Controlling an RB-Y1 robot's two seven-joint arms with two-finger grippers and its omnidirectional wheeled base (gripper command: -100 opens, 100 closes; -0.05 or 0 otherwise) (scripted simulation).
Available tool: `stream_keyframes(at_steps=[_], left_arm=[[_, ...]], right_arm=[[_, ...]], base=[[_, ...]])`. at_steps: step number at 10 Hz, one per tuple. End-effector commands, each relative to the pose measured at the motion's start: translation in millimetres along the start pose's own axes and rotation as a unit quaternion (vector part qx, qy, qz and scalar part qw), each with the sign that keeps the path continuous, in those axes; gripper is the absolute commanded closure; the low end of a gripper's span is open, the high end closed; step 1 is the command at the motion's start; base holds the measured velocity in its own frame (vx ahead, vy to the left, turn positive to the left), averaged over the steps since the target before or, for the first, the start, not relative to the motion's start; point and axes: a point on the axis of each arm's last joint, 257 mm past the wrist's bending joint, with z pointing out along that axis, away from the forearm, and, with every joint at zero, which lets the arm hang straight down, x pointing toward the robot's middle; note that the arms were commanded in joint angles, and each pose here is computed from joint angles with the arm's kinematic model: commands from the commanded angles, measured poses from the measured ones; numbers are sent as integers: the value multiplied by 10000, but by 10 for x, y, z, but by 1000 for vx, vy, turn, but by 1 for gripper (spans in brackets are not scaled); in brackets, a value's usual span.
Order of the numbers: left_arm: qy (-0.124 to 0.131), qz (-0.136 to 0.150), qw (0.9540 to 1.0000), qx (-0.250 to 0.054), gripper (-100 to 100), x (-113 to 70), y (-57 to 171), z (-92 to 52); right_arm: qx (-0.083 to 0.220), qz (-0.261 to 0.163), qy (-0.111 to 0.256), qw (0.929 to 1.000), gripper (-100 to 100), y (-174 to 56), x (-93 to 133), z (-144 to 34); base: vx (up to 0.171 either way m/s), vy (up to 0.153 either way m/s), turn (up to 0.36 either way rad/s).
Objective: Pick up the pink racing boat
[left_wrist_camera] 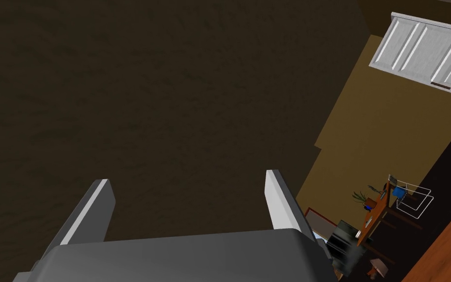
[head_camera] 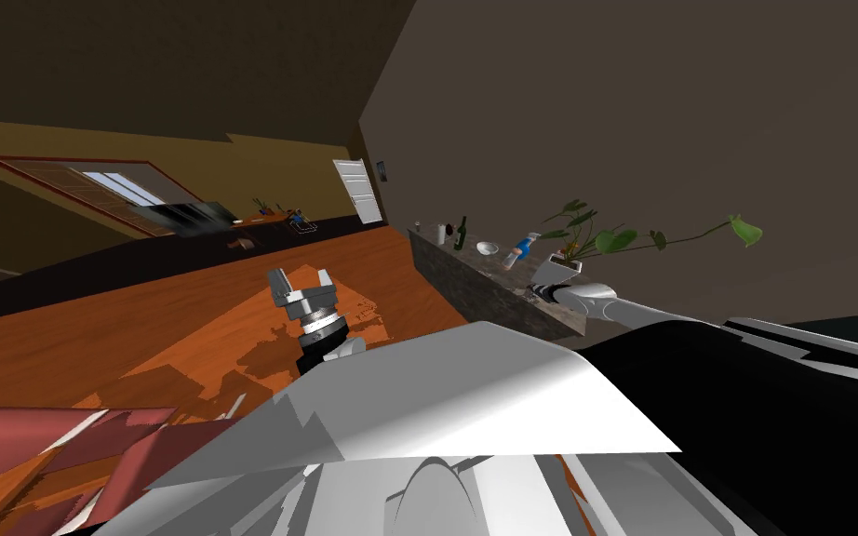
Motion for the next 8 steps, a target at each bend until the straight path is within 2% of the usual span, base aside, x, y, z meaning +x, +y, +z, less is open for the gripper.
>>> stream_keyframes(at_steps=[1, 4, 8], left_arm=[[0, 0, 10000, 0, 0, 0, 0, 0], [0, 1, 10000, -1, 0, -1, 0, 0], [0, 1, 10000, 0, 0, 0, 0, 0]], right_arm=[[71, -97, -25, 9999, -100, -8, -37, -2], [238, -278, -76, 9993, -100, -20, -137, -18], [399, -505, -95, 9979, -100, -27, -219, -42]], base=[[103, -8, -120], [147, 5, -180], [107, 2, -125]])
